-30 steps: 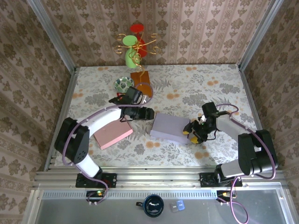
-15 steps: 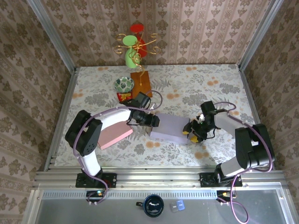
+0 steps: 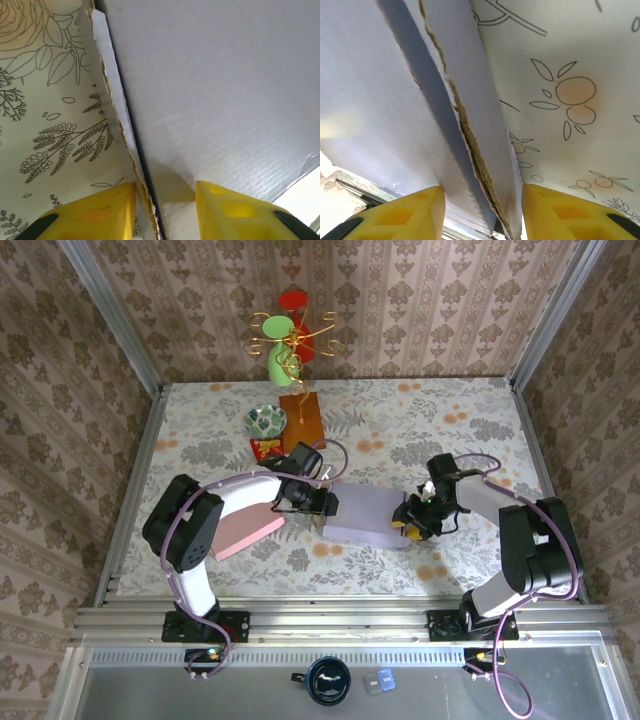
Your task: Fold the paper box
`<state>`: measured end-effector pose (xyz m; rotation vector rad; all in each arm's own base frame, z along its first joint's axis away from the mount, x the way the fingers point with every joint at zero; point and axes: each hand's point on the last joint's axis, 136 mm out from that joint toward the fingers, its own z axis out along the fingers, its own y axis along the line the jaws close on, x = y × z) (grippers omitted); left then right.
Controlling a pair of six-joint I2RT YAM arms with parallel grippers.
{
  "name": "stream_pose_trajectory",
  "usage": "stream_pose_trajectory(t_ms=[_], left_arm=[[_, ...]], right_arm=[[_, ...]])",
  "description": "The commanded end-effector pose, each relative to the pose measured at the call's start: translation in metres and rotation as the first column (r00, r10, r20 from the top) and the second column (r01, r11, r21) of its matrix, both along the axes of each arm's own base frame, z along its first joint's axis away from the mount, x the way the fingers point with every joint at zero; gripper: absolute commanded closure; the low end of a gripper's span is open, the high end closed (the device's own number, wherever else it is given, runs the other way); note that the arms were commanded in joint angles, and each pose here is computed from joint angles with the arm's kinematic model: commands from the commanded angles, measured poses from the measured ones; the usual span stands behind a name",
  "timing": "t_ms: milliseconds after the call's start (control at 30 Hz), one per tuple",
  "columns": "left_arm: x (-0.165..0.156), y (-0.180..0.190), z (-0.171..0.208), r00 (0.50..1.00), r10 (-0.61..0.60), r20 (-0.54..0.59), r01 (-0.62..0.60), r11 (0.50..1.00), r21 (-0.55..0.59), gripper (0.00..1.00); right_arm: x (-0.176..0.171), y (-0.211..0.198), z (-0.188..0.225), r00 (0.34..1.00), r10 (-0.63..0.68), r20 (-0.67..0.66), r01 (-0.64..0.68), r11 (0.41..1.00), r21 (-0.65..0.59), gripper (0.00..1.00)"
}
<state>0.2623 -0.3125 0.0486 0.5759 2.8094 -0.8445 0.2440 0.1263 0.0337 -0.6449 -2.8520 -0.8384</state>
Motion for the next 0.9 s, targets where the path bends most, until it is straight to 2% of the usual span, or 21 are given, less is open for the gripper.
stream_pose_trajectory(t_ms=[0, 300, 533, 667, 767, 867], left_arm=[[-0.008, 0.005, -0.011, 1.0, -0.017, -0.015, 0.017, 0.999, 0.029, 0.65], [-0.008, 0.005, -0.013, 1.0, -0.018, -0.012, 0.018, 1.0, 0.024, 0.67], [-0.01, 0.001, -0.013, 1.0, -0.027, -0.006, 0.027, 1.0, 0.014, 0.67], [-0.011, -0.001, -0.013, 0.999, -0.032, -0.006, 0.032, 0.999, 0.012, 0.7], [-0.01, 0.0, -0.014, 1.0, -0.029, -0.004, 0.029, 0.999, 0.022, 0.72], [-0.01, 0.003, -0.014, 1.0, -0.028, 0.001, 0.028, 0.999, 0.037, 0.73]], right_arm=[[0.001, -0.009, -0.006, 1.0, 0.024, -0.006, -0.025, 0.998, -0.058, 0.56], [0.0, -0.012, -0.015, 0.998, 0.052, -0.021, -0.054, 0.995, -0.08, 0.62], [0.001, -0.013, -0.016, 0.997, 0.078, -0.02, -0.08, 0.993, -0.088, 0.71], [0.001, -0.016, -0.014, 0.995, 0.1, -0.019, -0.101, 0.989, -0.105, 0.77], [0.001, -0.017, -0.013, 0.993, 0.118, -0.018, -0.119, 0.986, -0.115, 0.77], [0.002, -0.024, -0.009, 0.99, 0.144, -0.012, -0.144, 0.977, -0.16, 0.71]])
